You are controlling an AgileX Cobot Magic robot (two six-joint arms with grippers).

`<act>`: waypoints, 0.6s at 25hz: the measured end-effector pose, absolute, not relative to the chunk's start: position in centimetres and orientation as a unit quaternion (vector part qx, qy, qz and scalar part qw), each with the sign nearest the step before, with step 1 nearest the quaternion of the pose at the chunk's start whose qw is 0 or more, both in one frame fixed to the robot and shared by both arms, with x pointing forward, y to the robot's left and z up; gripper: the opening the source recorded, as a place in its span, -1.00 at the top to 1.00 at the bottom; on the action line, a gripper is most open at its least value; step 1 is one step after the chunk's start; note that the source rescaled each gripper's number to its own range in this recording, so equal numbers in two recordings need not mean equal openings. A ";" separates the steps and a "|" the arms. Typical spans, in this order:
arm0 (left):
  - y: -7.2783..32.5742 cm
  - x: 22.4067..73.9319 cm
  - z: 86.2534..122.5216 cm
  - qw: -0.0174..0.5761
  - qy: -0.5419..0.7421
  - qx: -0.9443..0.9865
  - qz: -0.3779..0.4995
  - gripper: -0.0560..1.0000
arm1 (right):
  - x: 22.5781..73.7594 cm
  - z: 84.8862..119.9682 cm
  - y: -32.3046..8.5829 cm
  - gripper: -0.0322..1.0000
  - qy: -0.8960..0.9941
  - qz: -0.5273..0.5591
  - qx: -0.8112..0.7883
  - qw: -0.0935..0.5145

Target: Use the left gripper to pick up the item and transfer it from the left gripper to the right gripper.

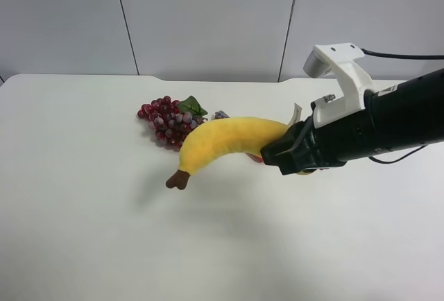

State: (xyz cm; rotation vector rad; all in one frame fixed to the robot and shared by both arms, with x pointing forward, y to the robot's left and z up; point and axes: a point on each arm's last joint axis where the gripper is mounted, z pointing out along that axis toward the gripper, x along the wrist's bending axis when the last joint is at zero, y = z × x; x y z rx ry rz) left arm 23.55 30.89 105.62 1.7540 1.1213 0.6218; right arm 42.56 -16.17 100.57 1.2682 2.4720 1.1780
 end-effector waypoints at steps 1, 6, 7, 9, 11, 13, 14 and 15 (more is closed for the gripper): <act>30.9 23.5 105.6 0.459 0.474 0.703 0.265 -0.99 | 42.6 100.6 -16.2 0.94 0.818 0.390 0.419 0.062; 30.8 23.3 105.6 0.430 0.543 0.651 0.310 -0.99 | 42.8 100.0 -17.2 0.94 0.814 0.350 0.459 0.072; 30.8 23.3 105.6 0.424 0.555 0.641 0.318 -0.99 | 43.0 100.0 -17.7 0.94 0.810 0.343 0.471 0.075; 30.7 23.3 105.6 0.415 0.573 0.625 0.330 -0.99 | 43.5 99.7 -18.9 0.94 0.802 0.325 0.495 0.080; 30.7 23.2 105.6 0.406 0.589 0.610 0.341 -0.99 | 43.9 99.6 -20.2 0.94 0.793 0.310 0.518 0.087; 30.7 23.2 105.6 0.400 0.600 0.599 0.348 -0.99 | 44.2 99.4 -21.4 0.94 0.791 0.293 0.529 0.092; 30.7 23.2 105.6 0.398 0.604 0.595 0.351 -0.99 | 44.3 99.3 -21.9 0.94 0.790 0.285 0.534 0.095; 30.6 23.2 105.6 0.396 0.608 0.591 0.353 -0.99 | 44.4 99.3 -22.4 0.94 0.791 0.277 0.537 0.096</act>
